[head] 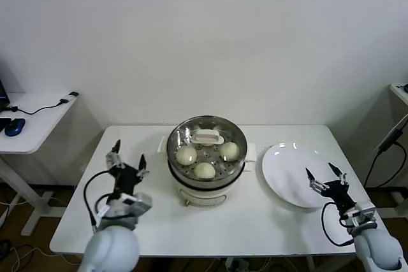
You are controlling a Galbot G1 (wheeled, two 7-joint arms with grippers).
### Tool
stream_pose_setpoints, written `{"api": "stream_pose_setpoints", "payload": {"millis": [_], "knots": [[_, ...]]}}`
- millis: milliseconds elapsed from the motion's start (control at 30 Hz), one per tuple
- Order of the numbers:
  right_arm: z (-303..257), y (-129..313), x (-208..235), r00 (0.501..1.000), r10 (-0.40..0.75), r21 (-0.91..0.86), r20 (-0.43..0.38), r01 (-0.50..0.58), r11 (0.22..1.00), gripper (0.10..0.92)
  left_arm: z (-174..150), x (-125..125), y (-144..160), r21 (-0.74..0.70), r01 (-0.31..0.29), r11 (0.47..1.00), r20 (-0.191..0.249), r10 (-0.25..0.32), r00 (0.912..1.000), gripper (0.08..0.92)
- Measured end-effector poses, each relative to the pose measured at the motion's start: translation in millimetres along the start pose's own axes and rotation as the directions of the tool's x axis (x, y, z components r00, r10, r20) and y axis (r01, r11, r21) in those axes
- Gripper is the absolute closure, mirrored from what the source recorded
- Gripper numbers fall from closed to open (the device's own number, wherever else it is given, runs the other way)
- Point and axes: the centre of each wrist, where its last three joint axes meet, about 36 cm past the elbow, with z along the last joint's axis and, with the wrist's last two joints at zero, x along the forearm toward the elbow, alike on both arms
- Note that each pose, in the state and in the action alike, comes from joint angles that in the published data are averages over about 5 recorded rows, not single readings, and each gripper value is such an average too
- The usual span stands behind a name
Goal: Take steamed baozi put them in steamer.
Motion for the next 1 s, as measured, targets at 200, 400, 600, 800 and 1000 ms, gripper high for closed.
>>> {"api": "stream_pose_setpoints", "payload": {"millis": [200, 400, 600, 800, 1000], "knots": [[-5, 20, -1, 0.999, -0.034, -0.039, 0.001, 0.034, 0.999, 0.200, 48, 7, 16, 0.276, -0.027, 0.961, 0.044, 0.016, 0.9989, 0.177], [-7, 37, 3, 0.998, -0.062, -0.064, 0.001, 0.062, 0.996, 0.200, 93, 15, 22, 0.482, -0.031, 0.875, 0.073, -0.004, 0.9973, 0.177], [-9, 53, 9, 0.997, -0.080, -0.081, 0.011, 0.081, 0.993, 0.200, 125, 22, 25, 0.589, -0.026, 0.808, 0.088, -0.033, 0.9956, 0.177], [-10, 60, 13, 0.996, -0.090, -0.083, 0.012, 0.090, 0.992, 0.200, 139, 27, 24, 0.644, -0.021, 0.765, 0.103, -0.059, 0.9929, 0.177], [-9, 62, 15, 0.996, -0.089, -0.085, 0.013, 0.090, 0.992, 0.200, 143, 29, 22, 0.663, -0.021, 0.748, 0.116, -0.075, 0.9904, 0.177]]}}
